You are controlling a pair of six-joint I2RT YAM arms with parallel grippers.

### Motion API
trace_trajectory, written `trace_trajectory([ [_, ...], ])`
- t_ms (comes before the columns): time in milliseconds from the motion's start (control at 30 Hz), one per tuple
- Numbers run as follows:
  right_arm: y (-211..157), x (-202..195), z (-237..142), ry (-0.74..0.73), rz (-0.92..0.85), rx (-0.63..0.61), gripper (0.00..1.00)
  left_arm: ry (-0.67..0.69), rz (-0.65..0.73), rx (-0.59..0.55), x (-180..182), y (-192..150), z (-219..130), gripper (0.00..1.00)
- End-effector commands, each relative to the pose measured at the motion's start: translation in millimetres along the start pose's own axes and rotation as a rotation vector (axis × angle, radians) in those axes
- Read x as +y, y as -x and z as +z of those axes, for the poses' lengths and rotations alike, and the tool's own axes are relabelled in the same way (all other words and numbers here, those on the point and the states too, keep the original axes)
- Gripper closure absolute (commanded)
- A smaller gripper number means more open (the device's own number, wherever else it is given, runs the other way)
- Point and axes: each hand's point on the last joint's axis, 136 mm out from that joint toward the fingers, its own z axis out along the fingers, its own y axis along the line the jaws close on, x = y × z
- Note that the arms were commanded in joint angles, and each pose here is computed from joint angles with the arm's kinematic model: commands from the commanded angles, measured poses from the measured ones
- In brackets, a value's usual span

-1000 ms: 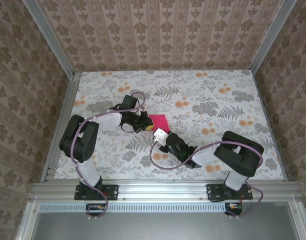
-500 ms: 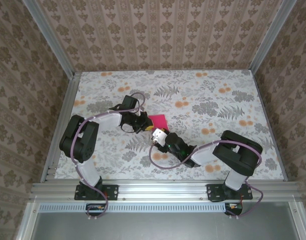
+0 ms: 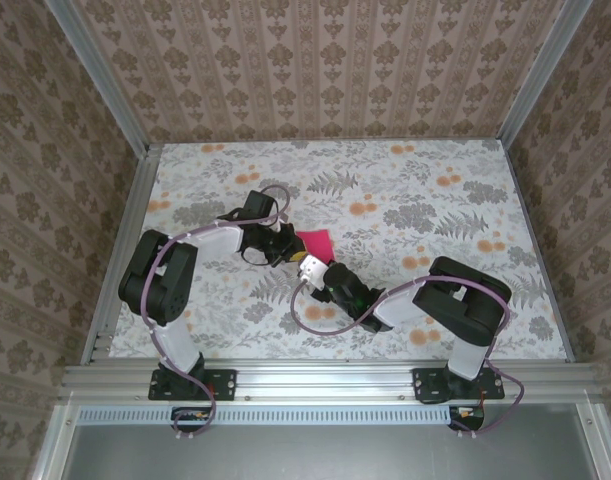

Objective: Fold a paper plane with a square sheet of paper (pick it up from the middle)
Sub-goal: Fold the wing for the fifth time at the center of the table.

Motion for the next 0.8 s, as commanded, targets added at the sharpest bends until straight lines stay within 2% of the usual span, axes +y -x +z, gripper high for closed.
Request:
trace_trajectory([
  [0, 7.9, -6.5, 0.3, -0.018, 0.032, -0.026, 0.98, -0.014, -0.010, -0.013, -3.9, -1.3, -11.5, 0.98],
  [67, 9.6, -5.7, -2.4, 0.003, 0.077, -0.037, 1.00, -0.012, -0.007, -0.025, -3.5, 0.2, -15.3, 0.90],
  [167, 11.6, -3.7, -5.9, 0.047, 0.154, -0.049, 1.00, -0.005, -0.003, -0.053, -0.8, 2.9, -23.3, 0.72],
  [233, 11.0, -0.4, -7.1, 0.083, 0.220, -0.052, 1.00, 0.011, -0.015, -0.111, 7.1, 16.1, -36.9, 0.60],
  [400, 10.3, 10.4, -8.7, 0.183, 0.380, -0.053, 1.00, 0.025, -0.017, -0.195, 18.5, 26.8, -59.6, 0.41],
  [600, 15.7, 16.1, -7.0, 0.280, 0.544, -0.073, 1.00, 0.045, -0.021, -0.244, 32.8, 29.1, -70.5, 0.34],
  [767, 16.6, 9.8, -4.7, 0.295, 0.646, -0.077, 1.00, 0.040, -0.005, -0.251, 36.2, 26.7, -69.8, 0.33],
])
